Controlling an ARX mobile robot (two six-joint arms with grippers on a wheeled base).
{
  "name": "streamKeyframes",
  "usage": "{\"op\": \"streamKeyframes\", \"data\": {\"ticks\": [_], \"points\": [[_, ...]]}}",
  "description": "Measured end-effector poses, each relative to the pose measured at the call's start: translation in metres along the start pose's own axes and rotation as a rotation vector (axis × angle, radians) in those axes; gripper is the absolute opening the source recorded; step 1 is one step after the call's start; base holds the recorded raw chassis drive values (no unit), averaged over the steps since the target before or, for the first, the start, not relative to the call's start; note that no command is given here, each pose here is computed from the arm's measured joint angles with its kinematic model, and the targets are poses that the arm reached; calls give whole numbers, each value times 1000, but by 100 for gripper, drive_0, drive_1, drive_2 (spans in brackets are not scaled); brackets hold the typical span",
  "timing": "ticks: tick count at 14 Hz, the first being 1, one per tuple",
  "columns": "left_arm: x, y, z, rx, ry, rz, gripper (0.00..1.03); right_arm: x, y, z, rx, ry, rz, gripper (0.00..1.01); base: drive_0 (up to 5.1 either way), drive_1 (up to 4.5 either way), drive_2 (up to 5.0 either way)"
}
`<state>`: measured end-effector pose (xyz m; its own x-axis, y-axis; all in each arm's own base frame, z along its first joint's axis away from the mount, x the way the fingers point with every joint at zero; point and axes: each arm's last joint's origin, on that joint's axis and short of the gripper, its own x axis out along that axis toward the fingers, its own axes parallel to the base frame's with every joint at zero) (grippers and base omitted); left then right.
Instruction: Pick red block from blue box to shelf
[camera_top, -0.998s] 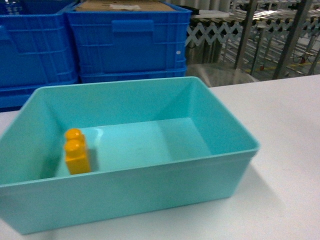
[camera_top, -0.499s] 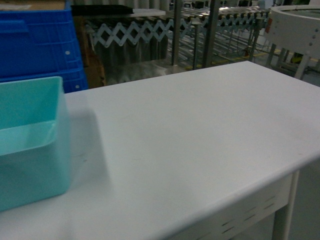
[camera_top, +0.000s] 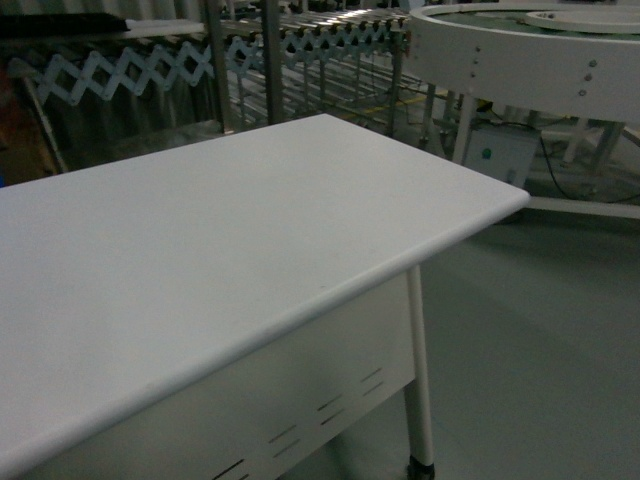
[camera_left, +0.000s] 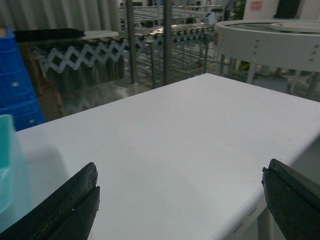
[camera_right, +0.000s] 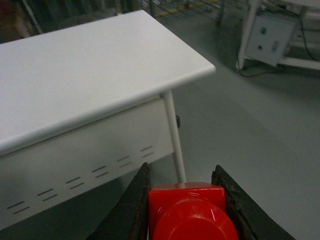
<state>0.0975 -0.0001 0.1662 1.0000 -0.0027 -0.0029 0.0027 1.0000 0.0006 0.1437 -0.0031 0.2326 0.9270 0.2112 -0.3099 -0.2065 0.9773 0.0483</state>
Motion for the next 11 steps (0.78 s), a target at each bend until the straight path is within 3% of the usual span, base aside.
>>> {"op": "streamKeyframes", "data": {"ticks": [11], "points": [[0, 0, 1, 0, -5, 3, 98, 0, 0, 0, 0, -2, 5, 28, 0, 0, 0]]}}
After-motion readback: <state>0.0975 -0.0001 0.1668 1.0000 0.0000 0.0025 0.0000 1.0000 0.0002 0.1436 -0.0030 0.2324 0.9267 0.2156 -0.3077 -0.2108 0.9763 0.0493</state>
